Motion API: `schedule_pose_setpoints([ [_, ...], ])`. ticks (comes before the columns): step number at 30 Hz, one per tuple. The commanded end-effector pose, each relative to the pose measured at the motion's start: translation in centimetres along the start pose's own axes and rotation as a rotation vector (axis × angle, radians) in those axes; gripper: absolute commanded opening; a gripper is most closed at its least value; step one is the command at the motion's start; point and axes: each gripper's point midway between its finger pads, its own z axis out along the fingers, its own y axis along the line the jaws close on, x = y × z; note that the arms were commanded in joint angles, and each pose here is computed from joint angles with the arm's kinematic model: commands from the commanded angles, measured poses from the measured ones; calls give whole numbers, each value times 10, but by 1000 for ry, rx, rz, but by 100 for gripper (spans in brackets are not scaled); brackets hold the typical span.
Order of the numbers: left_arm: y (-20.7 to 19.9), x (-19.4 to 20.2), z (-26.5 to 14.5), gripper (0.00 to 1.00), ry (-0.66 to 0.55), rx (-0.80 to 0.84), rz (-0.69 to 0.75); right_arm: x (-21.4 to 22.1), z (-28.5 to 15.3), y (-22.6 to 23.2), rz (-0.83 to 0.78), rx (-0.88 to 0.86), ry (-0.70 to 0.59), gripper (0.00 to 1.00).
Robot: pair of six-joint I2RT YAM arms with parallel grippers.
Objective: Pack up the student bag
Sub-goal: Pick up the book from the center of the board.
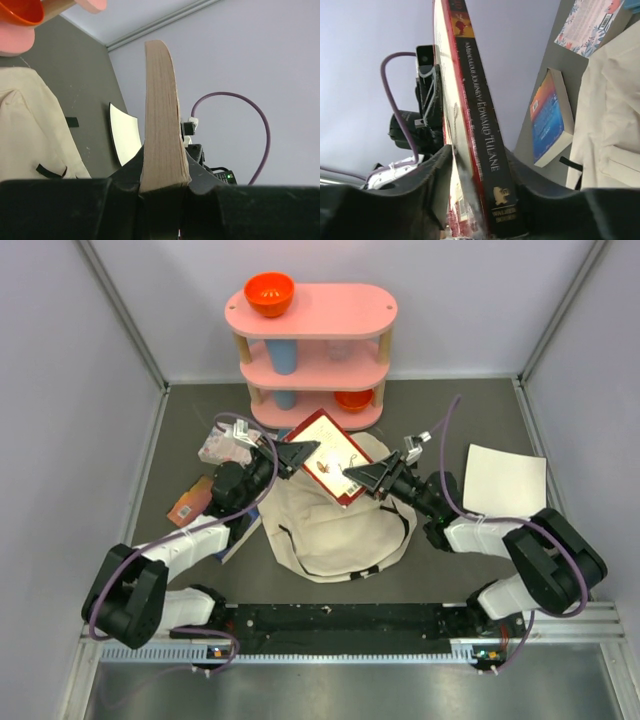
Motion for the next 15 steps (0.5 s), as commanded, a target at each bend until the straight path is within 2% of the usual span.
schedule_pose_setpoints([
  [1, -24, -11, -1, 0, -62, 93, 4, -7, 6, 52, -67, -193, -25, 30],
  [3, -20, -12, -1, 0, -66, 76, 3, -6, 5, 56, -59, -207, -19, 23],
  [4, -21, -12, -1, 0, -68, 77, 3, -6, 6, 57, -60, -210, -16, 26],
  [6, -21, -11, 0, 0, -64, 81, 2, -4, 6, 57, -60, -211, -1, 37],
  [8, -22, -10, 1, 0, -61, 84, 0, -3, 6, 57, -59, -213, -1, 38],
  [9, -21, -11, 1, 0, -67, 84, -2, -2, 7, 58, -57, -214, 0, 47],
  [12, -21, -11, 1, 0, -72, 84, -3, -2, 7, 60, -61, -220, -3, 49],
  [15, -21, -11, 2, 0, -73, 85, 3, 1, 9, 65, -62, -228, 2, 46],
])
